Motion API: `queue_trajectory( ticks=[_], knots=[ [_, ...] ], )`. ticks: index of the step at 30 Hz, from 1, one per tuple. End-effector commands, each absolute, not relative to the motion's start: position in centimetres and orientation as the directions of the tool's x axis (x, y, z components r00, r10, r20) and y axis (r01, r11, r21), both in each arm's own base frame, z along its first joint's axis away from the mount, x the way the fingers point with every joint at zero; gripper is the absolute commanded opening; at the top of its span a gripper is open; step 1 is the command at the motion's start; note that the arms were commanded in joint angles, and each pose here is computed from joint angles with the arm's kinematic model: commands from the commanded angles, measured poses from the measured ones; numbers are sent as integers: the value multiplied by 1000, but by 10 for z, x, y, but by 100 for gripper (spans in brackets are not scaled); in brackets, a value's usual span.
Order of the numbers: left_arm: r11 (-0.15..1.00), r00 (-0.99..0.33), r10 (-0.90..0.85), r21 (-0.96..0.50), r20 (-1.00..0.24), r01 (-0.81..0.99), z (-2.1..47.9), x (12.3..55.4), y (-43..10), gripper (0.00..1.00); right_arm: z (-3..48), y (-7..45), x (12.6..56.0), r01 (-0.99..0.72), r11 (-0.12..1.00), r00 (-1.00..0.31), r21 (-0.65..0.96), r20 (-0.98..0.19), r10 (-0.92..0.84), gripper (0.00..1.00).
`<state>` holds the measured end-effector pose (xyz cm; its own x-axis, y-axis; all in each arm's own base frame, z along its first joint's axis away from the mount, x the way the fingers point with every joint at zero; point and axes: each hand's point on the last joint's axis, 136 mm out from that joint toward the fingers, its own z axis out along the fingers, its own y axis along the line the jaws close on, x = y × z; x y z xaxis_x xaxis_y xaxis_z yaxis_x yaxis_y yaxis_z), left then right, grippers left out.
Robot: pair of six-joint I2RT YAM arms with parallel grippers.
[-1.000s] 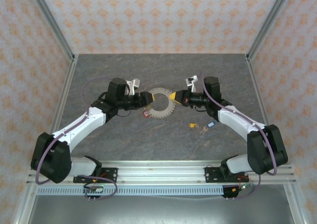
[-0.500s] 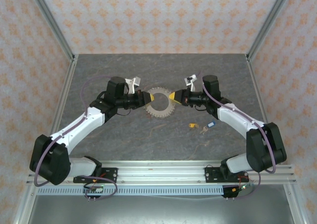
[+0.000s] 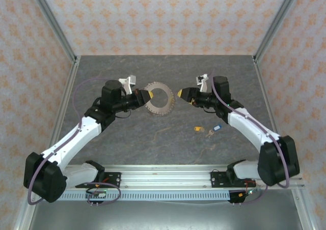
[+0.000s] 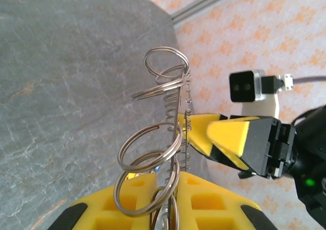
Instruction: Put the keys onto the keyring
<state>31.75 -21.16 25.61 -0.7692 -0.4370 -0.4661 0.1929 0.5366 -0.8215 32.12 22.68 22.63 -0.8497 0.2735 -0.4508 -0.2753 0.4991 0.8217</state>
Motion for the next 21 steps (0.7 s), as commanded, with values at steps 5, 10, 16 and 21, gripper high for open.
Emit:
queue_trajectory(
  ticks=[5,10,16,21],
  knots=[
    [456,-575,-620,-841,-534,290,308,327,-189,0,294,183,312,-415,589,-559,693,-705,437,60],
    [468,-479,-649,-807,-590,360,329,320,-186,0,315,195,276,-624,559,-407,547,-837,365,44],
    [425,-425,-685,-799,-591,426,346,310,-192,0,302,238,238,-770,624,-109,133,-991,76,21],
    [345,-431,-723,-823,-540,452,353,309,-196,0,306,257,222,-770,628,136,-114,-991,-13,6]
  ],
)
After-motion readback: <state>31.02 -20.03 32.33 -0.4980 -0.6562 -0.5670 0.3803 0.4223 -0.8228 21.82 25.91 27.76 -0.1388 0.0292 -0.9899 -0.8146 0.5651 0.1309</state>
